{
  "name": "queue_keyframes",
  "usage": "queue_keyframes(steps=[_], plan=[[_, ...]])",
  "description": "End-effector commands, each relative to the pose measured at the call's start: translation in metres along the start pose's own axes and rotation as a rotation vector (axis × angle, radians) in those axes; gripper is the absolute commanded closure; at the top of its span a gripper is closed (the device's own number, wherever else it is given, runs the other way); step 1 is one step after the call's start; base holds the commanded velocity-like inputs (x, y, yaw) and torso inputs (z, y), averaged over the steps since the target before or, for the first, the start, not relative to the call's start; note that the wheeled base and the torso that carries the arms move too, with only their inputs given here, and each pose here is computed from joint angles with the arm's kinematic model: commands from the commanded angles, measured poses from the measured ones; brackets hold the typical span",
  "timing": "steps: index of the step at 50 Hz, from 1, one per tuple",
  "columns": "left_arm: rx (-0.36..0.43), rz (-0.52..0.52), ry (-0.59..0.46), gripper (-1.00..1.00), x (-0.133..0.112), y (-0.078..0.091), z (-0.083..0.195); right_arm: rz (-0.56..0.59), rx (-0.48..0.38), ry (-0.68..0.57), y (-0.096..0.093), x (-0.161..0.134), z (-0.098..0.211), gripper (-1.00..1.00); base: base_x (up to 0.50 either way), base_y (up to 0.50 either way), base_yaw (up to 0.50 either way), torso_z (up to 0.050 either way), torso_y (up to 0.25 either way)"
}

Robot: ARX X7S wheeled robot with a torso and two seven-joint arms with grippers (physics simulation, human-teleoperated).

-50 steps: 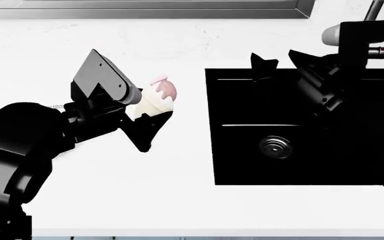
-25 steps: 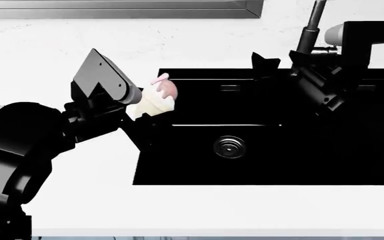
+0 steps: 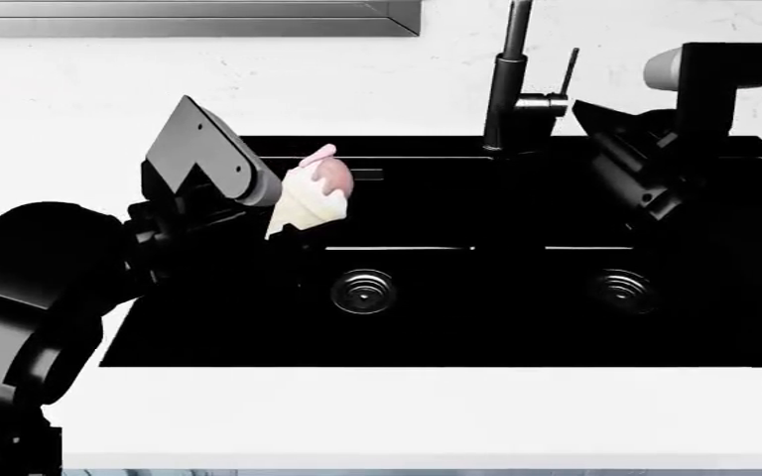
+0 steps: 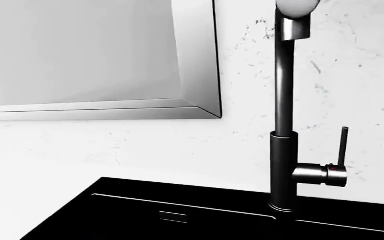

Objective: Move the dessert items from the plate to the tray.

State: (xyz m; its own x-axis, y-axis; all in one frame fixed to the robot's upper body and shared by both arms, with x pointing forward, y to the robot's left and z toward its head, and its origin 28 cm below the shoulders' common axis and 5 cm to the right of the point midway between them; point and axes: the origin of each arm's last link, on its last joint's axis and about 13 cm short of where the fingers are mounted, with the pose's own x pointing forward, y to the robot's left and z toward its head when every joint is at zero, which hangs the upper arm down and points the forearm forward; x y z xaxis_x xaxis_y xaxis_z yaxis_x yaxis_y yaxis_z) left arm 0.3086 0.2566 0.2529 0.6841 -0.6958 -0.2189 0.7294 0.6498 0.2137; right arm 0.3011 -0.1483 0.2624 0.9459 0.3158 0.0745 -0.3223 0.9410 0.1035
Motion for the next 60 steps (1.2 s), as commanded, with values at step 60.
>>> queue_keyframes(steps=[60], plan=[[-0.010, 0.022, -0.027, 1.00, 0.0002, 0.0007, 0.0042, -0.001, 0.001, -0.004, 0.0017, -0.0050, 0.0014, -1.00, 0.00, -0.50, 0.00, 0.000, 0.000]])
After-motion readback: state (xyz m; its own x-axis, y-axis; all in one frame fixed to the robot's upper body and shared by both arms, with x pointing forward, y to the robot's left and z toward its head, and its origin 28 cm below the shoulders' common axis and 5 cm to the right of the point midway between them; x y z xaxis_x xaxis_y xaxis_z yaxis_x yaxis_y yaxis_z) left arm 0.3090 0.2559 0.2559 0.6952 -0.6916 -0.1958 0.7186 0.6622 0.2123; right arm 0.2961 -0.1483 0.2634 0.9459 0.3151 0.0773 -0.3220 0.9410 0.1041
